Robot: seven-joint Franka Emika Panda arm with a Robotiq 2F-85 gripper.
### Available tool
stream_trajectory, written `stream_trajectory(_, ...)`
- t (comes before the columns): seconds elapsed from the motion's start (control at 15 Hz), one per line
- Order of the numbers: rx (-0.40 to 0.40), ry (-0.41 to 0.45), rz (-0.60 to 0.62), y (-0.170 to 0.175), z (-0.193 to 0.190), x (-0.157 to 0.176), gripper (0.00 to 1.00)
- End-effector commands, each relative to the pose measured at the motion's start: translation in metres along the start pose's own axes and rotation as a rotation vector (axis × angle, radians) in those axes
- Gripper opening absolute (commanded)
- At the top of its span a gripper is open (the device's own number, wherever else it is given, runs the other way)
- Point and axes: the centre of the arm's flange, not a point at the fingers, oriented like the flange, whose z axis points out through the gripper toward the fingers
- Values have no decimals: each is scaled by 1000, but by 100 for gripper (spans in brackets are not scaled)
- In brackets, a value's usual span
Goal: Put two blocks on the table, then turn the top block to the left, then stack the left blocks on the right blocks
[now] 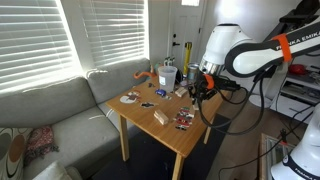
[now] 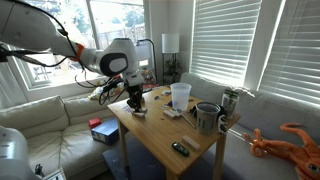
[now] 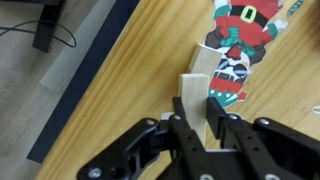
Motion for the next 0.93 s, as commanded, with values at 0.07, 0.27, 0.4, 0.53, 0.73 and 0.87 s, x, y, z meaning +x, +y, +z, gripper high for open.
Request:
stream_trajectory(0.07,29,43,-248,9,-13,-12,7)
stream_trajectory(0.27,46,30,-409,8,-14,-19,7)
stream_trajectory(0.4,47,27,-521,5,-13,-21,7)
stream_trajectory(0.53,38,22,-637,2,-13,-22,7)
stream_trajectory(0.73,49,2,-805,0,-12,-24,7)
stream_trajectory(0.87,57,-16,-915,1,-10,-23,7)
